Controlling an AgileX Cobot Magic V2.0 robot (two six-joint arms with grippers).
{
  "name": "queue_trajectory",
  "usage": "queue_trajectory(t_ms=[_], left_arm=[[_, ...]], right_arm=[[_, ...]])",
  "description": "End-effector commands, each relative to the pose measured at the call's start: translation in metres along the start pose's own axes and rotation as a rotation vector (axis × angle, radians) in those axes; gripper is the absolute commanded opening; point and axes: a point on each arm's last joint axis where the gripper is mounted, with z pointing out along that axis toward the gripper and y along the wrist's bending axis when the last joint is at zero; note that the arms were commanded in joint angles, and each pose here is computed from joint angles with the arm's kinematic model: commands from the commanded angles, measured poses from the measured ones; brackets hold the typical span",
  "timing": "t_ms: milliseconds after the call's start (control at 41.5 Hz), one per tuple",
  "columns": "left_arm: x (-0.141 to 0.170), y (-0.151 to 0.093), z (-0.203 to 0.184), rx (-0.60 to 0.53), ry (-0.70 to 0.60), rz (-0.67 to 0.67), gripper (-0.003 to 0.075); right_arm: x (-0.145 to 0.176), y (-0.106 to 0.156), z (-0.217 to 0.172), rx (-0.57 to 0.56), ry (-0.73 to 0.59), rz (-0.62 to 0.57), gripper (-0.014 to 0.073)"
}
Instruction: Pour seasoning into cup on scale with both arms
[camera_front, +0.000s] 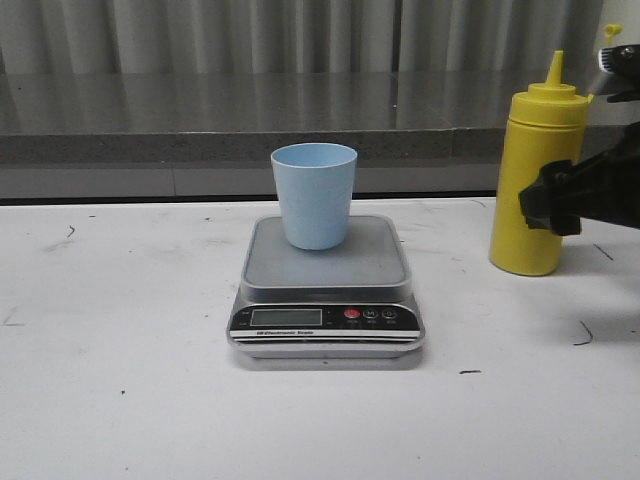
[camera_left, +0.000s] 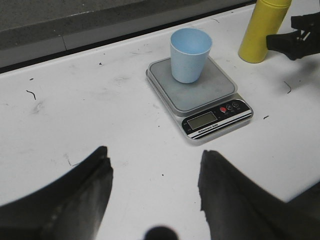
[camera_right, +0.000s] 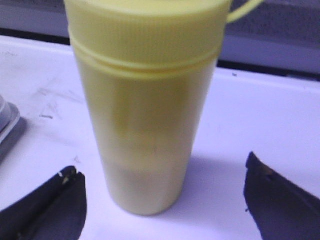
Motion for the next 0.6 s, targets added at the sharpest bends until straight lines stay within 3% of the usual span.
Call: queue_trajectory(t_ms=[0, 193, 410, 579], left_arm=[[-0.014, -0.001, -0.005, 0.016, -0.100, -0.014, 0.0387], [-0.014, -0.001, -0.005, 0.016, -0.100, -0.014, 0.0386], [-0.014, -0.001, -0.005, 0.016, -0.100, -0.014, 0.0386], [-0.014, -0.001, -0.005, 0.016, -0.100, -0.014, 0.0386]], right_arm=[[-0.017, -0.001, -0.020, 0.010, -0.006, 0.050, 0.0654], [-0.024, -0.001, -0.047, 0.023, 0.314, 0.024, 0.0654], [-0.054, 0.011, -0.083, 0.003, 0.575, -0.017, 0.0654], [-0.077, 0.021, -0.118, -0.058, 0.575, -0.062, 0.0654]])
